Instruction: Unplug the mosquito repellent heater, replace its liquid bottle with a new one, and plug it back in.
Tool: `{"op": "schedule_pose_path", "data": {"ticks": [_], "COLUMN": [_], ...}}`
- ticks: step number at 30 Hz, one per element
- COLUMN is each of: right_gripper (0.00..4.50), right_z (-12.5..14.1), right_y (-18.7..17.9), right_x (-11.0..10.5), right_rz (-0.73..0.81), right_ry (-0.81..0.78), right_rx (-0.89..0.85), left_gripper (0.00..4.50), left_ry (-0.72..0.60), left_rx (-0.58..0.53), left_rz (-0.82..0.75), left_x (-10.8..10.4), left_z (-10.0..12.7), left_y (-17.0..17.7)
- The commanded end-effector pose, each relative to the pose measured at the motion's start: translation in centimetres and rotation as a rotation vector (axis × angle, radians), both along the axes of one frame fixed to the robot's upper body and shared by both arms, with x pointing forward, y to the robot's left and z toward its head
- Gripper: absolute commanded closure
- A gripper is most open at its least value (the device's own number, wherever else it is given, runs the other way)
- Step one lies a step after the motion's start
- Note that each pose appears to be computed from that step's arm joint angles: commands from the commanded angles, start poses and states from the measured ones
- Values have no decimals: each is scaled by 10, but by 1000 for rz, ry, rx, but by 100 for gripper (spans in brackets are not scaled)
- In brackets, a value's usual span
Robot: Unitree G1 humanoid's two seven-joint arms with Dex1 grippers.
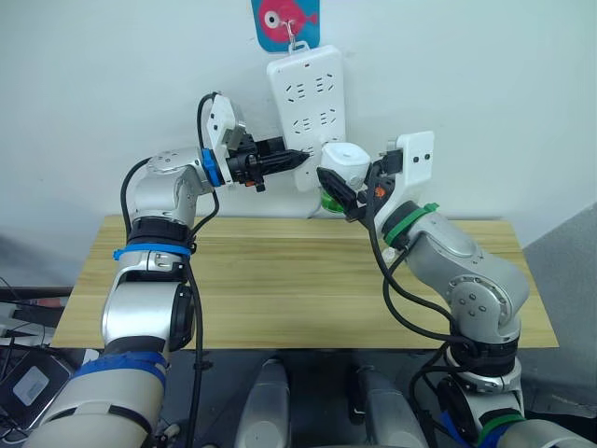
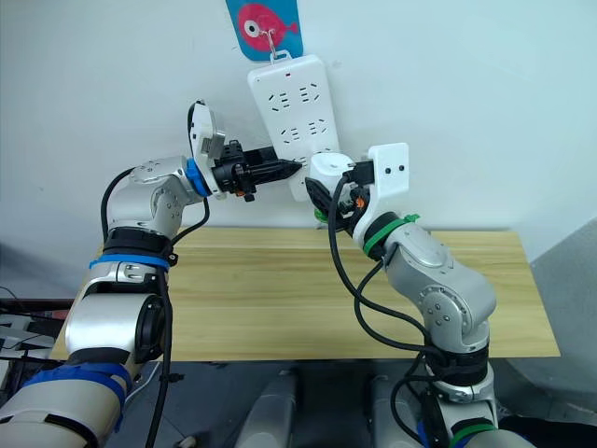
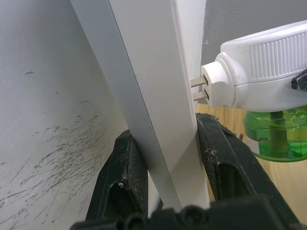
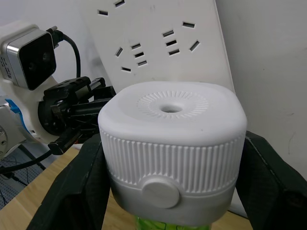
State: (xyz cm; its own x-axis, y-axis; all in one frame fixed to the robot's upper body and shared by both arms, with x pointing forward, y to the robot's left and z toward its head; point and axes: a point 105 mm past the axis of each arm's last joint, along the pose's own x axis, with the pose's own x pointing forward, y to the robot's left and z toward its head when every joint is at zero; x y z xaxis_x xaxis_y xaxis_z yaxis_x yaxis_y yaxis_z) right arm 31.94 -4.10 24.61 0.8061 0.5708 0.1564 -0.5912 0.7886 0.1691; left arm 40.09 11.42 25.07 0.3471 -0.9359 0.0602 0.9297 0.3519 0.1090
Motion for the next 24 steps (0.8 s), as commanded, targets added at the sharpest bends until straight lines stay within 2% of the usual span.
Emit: {"op": "schedule_pose_path", "data": {"ticks": [1,8,24], "right_gripper": [137,137,137], "right_z": [16,19,6], "right_y": [-5,-8,4], "right_x": [-1,-1,-2], "right_rz": [-27,-27,15], "right_ry": [-45,-37,13], "right_rx": [49,96,52], "left_gripper": [320,320,320], "left_ry": [-61,-63,-75], "left_rx": [2,6,9], "left_rz": [-67,-71,-66], "left_x": [-8,-8,-8], "left_z": [12,12,13], "left_y": [-11,-12,-11]}}
